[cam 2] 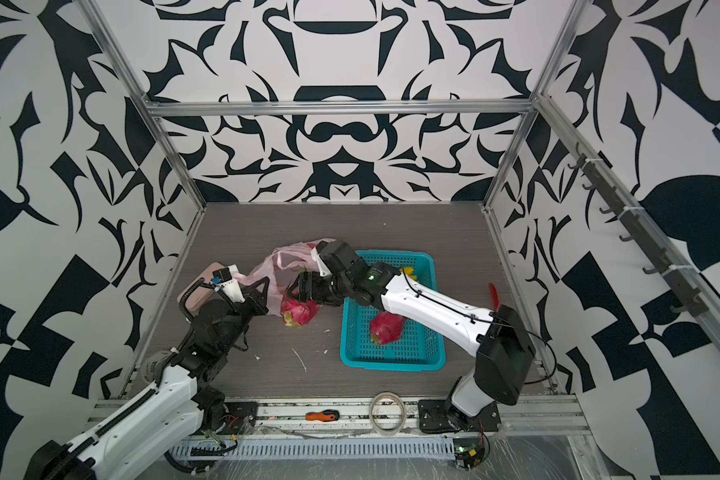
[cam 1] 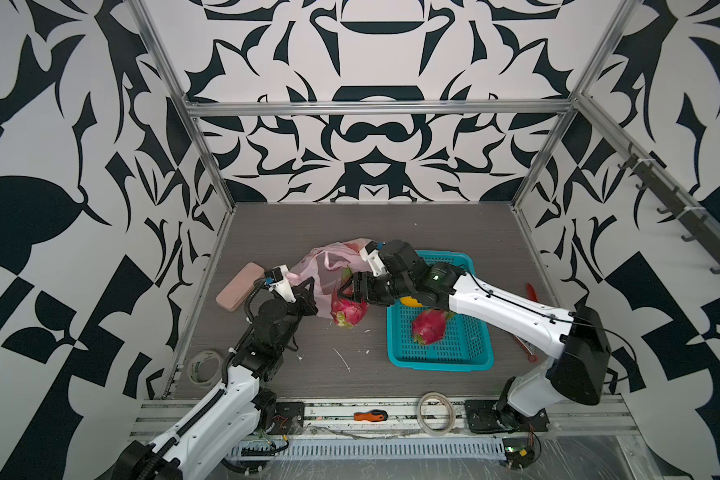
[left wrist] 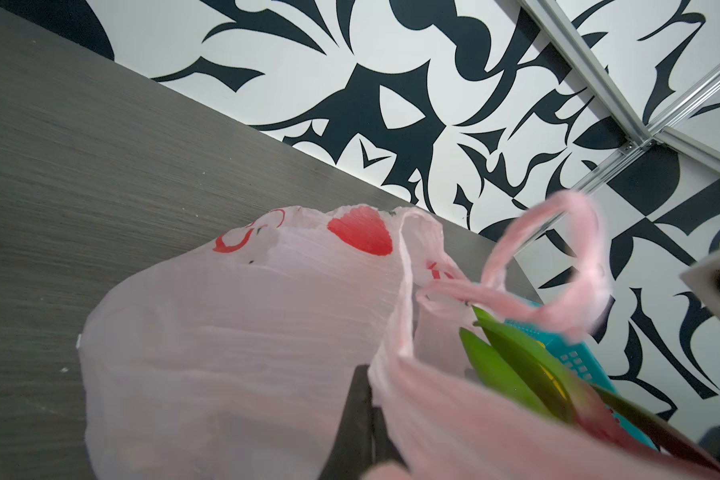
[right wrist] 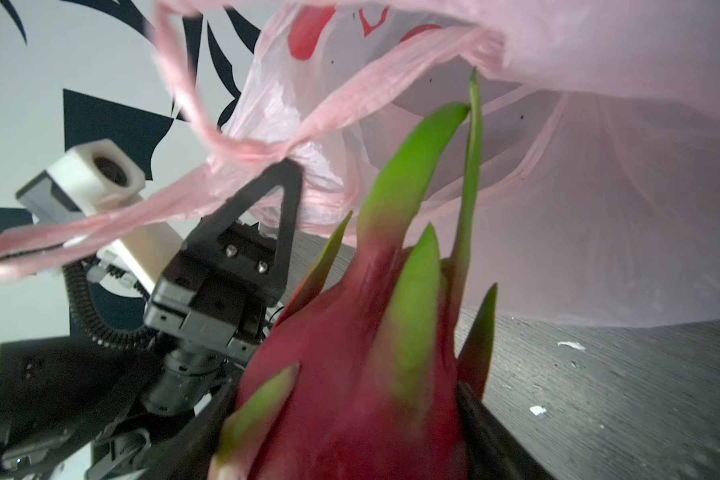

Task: Untie the knot of the plastic bag and take out the fruit
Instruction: 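Pull the dragon fruit out of the bag mouth with the right gripper, then carry the dragon fruit over the teal basket with the right gripper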

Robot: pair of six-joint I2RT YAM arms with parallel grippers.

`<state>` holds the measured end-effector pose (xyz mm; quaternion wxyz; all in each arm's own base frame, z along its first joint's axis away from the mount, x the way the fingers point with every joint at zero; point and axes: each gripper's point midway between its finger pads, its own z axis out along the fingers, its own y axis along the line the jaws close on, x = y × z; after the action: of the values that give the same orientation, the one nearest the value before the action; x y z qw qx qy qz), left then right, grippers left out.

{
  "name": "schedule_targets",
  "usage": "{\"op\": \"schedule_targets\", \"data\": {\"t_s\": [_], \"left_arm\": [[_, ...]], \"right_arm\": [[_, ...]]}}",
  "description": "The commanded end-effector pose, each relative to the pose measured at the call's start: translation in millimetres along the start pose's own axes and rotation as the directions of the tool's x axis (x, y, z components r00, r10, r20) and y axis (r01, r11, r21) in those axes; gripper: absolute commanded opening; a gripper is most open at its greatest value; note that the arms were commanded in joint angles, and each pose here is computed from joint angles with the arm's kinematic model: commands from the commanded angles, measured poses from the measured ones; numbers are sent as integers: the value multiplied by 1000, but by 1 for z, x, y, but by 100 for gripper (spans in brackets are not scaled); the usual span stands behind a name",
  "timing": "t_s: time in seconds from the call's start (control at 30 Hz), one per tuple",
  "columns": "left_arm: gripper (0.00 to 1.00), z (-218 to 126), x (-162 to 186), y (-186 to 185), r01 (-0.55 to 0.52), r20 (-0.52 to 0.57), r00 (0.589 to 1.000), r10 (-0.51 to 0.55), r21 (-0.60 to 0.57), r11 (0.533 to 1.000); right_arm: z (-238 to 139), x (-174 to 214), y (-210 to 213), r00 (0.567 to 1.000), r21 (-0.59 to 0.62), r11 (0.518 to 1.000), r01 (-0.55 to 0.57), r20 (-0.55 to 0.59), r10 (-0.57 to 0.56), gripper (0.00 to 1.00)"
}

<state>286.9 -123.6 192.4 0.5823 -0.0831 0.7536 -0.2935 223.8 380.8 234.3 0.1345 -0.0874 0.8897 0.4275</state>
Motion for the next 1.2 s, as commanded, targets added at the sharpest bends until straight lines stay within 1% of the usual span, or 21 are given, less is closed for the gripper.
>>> {"op": "schedule_targets", "data": {"t_s": [0.0, 0.13, 0.27, 0.43, 0.6, 0.77, 0.97, 1.17], "left_arm": [[0, -1, -20, -7, -21, 58, 998, 21, -4, 1000], [0, -1, -24, -6, -39, 64, 997, 41, -24, 999], [0, -1, -28, -7, -50, 64, 997, 52, -29, 998], [0, 0, -25, -11, -48, 49, 998, 48, -7, 999], [0, -3, -20, -14, -24, 35, 999, 23, 23, 999], [0, -9, -13, -12, -4, 19, 1000, 3, 35, 999], [0, -16, -8, -9, 5, 13, 1000, -5, 36, 999], [0, -21, -6, -6, 11, 18, 1000, -12, 40, 999]], "right_arm": [[-26, 12, 11, 997, -25, 997, 71, -16, -71, 0], [-44, 23, 6, 995, 0, 996, 94, -23, -94, 0], [-68, 28, -8, 994, 69, 992, 109, -1, -109, 0], [-105, 13, -42, 993, 142, 989, 50, 98, -64, 0], [-134, -16, -82, 974, 249, 969, -12, 221, -45, 0], [-141, -40, -117, 955, 359, 931, -61, 291, -49, 0], [-138, -54, -161, 948, 502, 857, -117, 313, -54, 0], [-129, -62, -189, 941, 562, 810, -169, 336, -36, 0]]}}
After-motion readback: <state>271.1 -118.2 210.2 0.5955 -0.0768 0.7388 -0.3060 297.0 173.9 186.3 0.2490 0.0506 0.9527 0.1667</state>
